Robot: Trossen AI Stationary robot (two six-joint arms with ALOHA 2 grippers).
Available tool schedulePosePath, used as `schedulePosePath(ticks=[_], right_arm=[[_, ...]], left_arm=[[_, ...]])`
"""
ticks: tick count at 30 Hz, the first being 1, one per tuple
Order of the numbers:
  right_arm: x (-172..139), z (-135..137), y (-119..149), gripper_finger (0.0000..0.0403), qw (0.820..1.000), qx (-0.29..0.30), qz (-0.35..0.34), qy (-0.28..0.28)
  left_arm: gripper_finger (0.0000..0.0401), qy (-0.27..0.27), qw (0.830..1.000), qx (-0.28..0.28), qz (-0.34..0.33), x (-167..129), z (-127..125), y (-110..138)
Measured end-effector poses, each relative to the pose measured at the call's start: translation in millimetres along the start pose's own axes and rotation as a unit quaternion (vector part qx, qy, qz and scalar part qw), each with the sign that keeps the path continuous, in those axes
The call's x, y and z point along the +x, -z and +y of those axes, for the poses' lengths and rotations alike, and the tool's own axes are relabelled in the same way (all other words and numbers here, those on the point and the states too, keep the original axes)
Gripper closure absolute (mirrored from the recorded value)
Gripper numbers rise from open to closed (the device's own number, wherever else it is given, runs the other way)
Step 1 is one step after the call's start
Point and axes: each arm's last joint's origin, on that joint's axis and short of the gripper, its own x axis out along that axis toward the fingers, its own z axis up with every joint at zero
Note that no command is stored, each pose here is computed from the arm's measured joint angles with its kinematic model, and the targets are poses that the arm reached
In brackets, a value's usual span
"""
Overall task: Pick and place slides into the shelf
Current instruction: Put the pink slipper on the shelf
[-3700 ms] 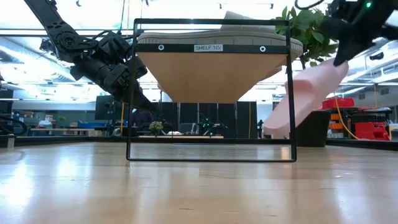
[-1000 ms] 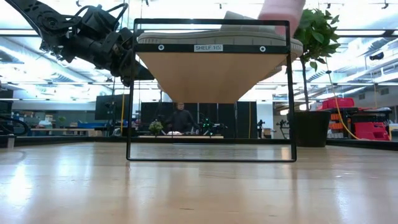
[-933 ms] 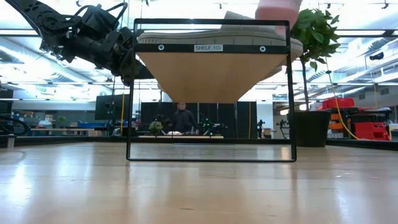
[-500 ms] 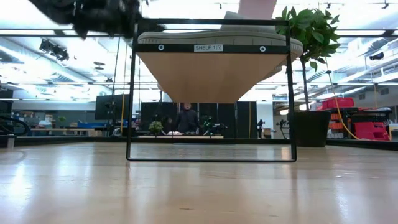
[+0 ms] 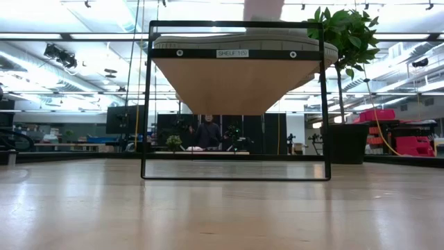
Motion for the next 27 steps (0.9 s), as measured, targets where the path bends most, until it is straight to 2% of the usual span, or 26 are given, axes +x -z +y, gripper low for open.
schedulePosePath(ticks=[6,12,17,27], right_arm=[[-0.5,-9.6,-16.6,0.0382,0.999,0.009,-0.038,-0.001],[5.4,-10.4,-30.6,0.0382,0.997,0.003,-0.075,-0.013],[21.6,1.3,-38.4,0.0382,0.997,-0.039,-0.061,-0.013],[51.2,16.1,-47.4,0.0382,0.995,-0.059,-0.065,-0.038]], left_arm=[[0.0292,0.001,0.999,0.021,-0.041,-2.5,-4.4,-25.4],[0.0282,0.007,0.997,0.029,-0.066,0.2,-11.3,-33.4],[0.0269,0.016,0.998,0.019,-0.054,7.1,-14.7,-29.8],[0.0230,0.029,1.000,-0.001,-0.005,25.9,-13.9,-12.9]])
